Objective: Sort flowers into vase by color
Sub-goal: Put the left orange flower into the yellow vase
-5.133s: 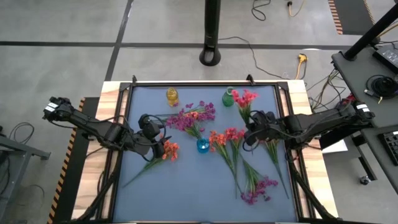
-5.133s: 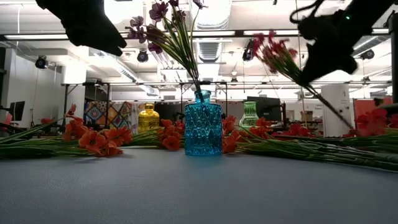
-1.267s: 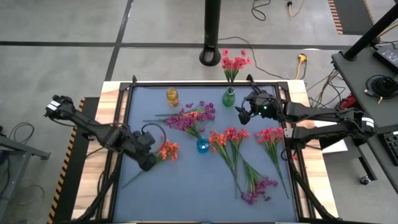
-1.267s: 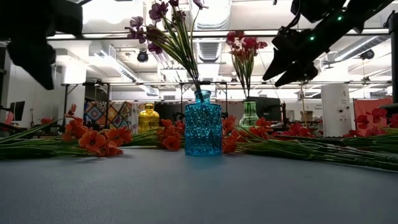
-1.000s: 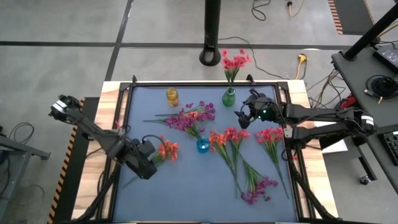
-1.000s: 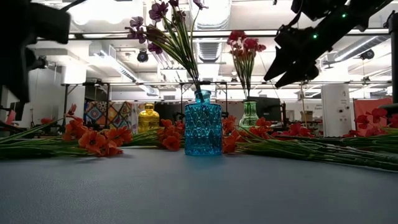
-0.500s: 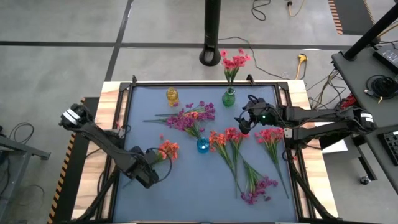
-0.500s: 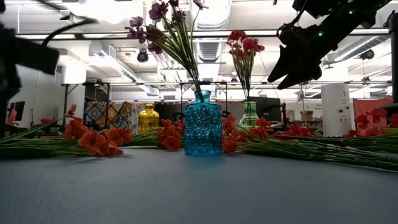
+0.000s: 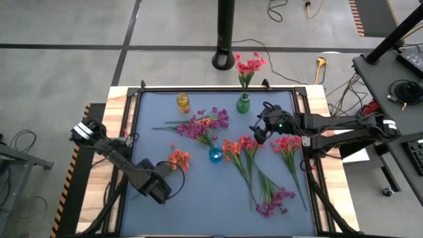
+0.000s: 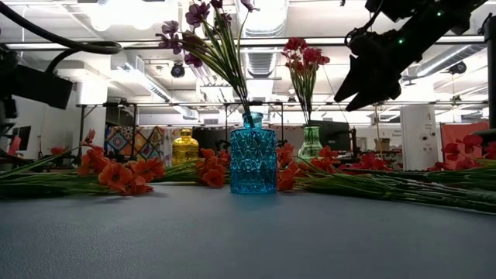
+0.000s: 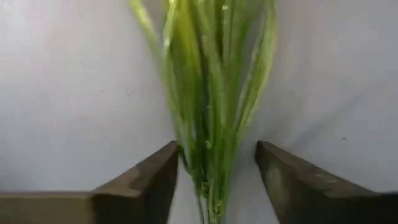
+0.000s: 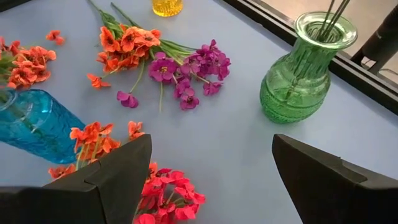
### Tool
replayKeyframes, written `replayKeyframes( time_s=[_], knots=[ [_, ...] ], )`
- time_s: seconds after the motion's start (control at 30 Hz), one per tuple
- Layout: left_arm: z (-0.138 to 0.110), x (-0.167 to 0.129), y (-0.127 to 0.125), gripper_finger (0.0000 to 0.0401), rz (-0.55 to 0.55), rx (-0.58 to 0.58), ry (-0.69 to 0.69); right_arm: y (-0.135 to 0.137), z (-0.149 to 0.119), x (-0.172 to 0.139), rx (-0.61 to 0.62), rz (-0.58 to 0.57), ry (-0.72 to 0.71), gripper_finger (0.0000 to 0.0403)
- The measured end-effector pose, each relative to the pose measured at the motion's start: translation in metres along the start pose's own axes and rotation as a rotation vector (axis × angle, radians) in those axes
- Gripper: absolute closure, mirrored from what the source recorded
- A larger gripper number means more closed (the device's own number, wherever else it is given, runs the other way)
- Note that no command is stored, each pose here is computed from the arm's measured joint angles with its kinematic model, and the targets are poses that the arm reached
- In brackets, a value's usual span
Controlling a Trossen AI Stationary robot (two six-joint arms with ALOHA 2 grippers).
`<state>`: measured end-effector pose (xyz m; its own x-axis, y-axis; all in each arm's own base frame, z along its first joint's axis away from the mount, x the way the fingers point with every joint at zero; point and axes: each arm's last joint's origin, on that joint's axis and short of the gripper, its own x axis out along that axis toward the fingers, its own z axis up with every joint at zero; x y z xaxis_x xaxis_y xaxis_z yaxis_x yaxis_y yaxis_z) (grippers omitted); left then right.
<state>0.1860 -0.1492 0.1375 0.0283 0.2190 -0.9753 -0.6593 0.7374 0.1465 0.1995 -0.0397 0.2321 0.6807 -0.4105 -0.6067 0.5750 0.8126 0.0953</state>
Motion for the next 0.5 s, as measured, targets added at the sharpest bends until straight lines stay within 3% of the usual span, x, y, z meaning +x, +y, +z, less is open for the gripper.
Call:
replayKeyframes(
  time_s=[0.27, 0.5],
  knots=[
    [-0.001, 0.0, 0.003, 0.038, 0.018, -0.084, 0.016, 0.006, -0.002, -0.002, -0.017, 0.028, 0.004, 0.0076],
    [0.002, -0.018, 0.007, 0.0378, -0.054, -0.122, 0.014, 0.007, -0.003, -0.002, -0.013, 0.03, 0.005, 0.0076]
  ],
)
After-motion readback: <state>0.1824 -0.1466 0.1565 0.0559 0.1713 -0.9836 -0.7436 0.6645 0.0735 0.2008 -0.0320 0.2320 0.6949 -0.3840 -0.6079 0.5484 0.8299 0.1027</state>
